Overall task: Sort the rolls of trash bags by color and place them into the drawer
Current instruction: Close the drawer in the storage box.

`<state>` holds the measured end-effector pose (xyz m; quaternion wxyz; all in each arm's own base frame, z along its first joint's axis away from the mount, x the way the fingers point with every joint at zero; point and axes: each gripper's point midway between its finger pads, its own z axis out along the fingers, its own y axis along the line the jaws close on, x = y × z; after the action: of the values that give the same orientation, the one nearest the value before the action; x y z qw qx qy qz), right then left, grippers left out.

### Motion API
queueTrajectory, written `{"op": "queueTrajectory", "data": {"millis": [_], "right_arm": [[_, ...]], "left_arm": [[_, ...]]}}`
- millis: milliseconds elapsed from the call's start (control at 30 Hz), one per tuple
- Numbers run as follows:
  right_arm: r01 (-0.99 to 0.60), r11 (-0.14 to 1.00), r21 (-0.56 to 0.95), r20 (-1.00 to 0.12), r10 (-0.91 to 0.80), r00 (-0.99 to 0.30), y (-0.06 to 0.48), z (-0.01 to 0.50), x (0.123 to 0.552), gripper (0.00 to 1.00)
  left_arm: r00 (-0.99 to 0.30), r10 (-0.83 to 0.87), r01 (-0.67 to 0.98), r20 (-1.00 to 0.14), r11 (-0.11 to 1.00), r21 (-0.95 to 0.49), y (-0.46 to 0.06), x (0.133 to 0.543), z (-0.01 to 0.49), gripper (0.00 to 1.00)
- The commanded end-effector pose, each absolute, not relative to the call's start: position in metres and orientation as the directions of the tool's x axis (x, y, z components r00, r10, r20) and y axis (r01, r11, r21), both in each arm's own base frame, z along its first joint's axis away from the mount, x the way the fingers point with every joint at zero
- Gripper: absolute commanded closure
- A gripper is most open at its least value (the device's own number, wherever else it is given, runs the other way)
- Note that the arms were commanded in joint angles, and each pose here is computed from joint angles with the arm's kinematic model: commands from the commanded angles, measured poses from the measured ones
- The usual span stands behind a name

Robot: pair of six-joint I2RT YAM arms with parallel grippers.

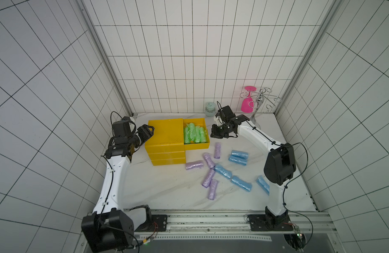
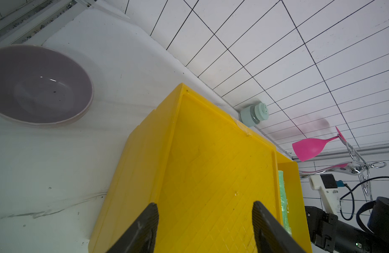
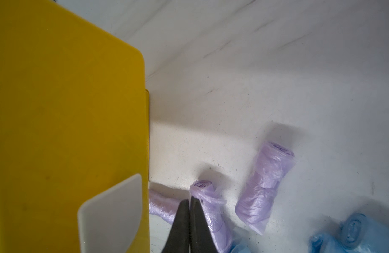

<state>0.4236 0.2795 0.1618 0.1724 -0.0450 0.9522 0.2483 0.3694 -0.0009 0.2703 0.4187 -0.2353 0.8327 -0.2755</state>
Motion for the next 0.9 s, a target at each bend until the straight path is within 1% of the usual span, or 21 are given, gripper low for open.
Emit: {"op": "queueTrajectory", "data": {"millis": [0, 400, 867], "right_arm": [[-0.214, 0.842, 0.496, -0.383, -0.009, -0.924, 0.301, 0.180, 0.432, 0.94], [-0.291, 0.804, 0.519, -0.384, -0.085, -0.919, 0.353, 0.182, 0.418, 0.93], [-0.378, 0.725, 0.575, -0.387, -0.165, -0.907, 0.426, 0.194, 0.395, 0.93]], "left_arm": [[-0.545, -0.611, -0.147, -0.574, 0.744, -0.651, 0.000, 0.375, 0.270, 0.32], [-0.580, -0.605, -0.123, -0.546, 0.727, -0.675, -0.008, 0.382, 0.263, 0.33], [-0.611, -0.599, -0.107, -0.518, 0.710, -0.696, -0.016, 0.387, 0.258, 0.33]]}}
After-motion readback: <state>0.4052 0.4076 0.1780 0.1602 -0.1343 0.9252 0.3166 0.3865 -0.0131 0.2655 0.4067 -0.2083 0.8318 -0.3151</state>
